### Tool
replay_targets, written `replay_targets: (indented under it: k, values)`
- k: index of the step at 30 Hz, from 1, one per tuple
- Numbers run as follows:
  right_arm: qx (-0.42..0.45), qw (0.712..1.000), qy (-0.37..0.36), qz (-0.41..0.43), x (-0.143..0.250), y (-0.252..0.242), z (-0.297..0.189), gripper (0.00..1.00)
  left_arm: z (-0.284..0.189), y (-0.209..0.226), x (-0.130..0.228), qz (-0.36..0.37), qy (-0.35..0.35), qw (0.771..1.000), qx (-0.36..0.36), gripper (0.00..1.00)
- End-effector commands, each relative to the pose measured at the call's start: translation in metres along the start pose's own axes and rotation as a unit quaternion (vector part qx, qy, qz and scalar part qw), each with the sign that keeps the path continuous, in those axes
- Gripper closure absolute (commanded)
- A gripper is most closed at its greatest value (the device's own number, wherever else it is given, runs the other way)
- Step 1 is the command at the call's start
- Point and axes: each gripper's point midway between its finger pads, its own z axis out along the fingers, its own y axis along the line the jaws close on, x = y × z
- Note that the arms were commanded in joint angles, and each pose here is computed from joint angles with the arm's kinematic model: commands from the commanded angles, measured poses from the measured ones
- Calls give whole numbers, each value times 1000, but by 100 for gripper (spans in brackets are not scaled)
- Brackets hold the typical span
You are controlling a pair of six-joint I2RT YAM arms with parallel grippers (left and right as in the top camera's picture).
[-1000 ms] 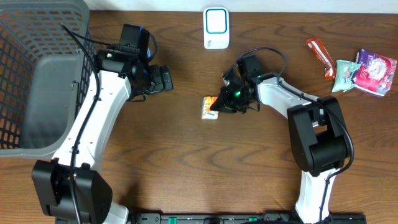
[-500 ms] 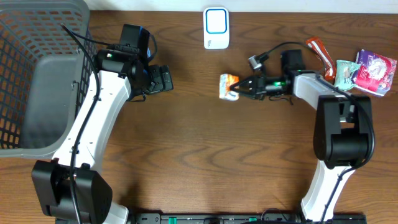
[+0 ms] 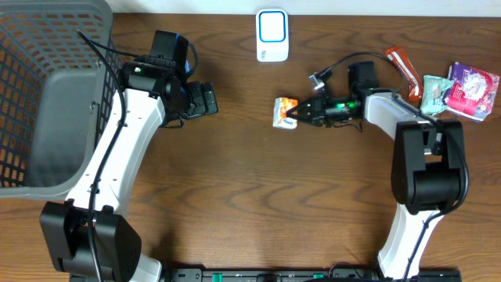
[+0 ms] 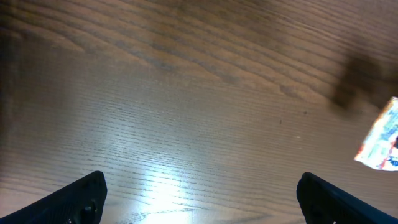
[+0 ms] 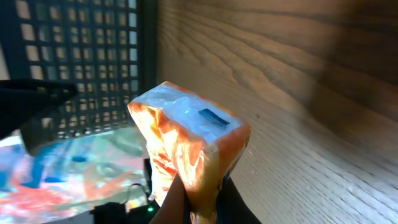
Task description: Scan the item barcode
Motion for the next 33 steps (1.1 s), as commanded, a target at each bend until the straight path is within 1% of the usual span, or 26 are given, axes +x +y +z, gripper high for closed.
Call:
replay_targets:
  k: [1,2,4,5,6,7,8,9,10,13,15,18,20,21,22,23,25,27,29,30,32,33]
  values:
    - [36,999,-20,-27,-16,17,-8,99,3,4,2,7,6,1000,-8,2]
    - [64,998,-22,-13,-15,8,-9,99,3,4,2,7,6,1000,-8,2]
    - [173,984,-25,30,-9,-27,-15,99,3,4,2,7,6,1000,-8,2]
    - [251,966,-25,57,-2,-51,-23,99,3,4,2,7,6,1000,-8,2]
    - [308,948,-21,73,6,-67,-30,99,3,4,2,7,6,1000,-8,2]
    - [357,931,-13,82,15,-79,-38,96,3,4,2,7,6,1000,-8,2]
    - [391,916,-3,86,23,-86,-43,87,3,4,2,7,6,1000,-8,2]
    - [411,908,5,87,28,-90,-45,77,3,4,2,7,6,1000,-8,2]
    - [426,900,11,88,33,-92,-47,73,3,4,2,7,6,1000,-8,2]
    - [451,888,22,90,37,-90,-54,72,3,4,2,7,6,1000,-8,2]
    - [459,884,24,90,34,-80,-61,72,3,4,2,7,6,1000,-8,2]
    - [465,881,15,81,21,-52,-74,68,3,4,2,7,6,1000,-8,2]
    - [473,879,6,67,9,-24,-83,50,3,4,2,7,6,1000,-8,2]
    - [479,876,4,61,7,-16,-86,35,3,4,2,7,6,1000,-8,2]
    - [487,872,4,53,5,-8,-88,25,3,4,2,7,6,1000,-8,2]
    - [494,868,5,44,3,-1,-88,22,3,4,2,7,6,1000,-8,2]
    - [509,860,5,30,3,6,-83,22,3,4,2,7,6,1000,-8,2]
    - [531,847,2,27,6,6,-78,22,3,4,2,7,6,1000,-8,2]
    - [560,828,-3,30,12,2,-73,25,3,4,2,7,6,1000,-8,2]
    - [580,814,-10,37,16,-1,-68,29,3,4,2,7,6,1000,-8,2]
    - [603,796,-23,46,23,-6,-60,38,3,4,2,7,6,1000,-8,2]
    - [612,789,-30,51,26,-8,-55,41,3,4,2,7,6,1000,-8,2]
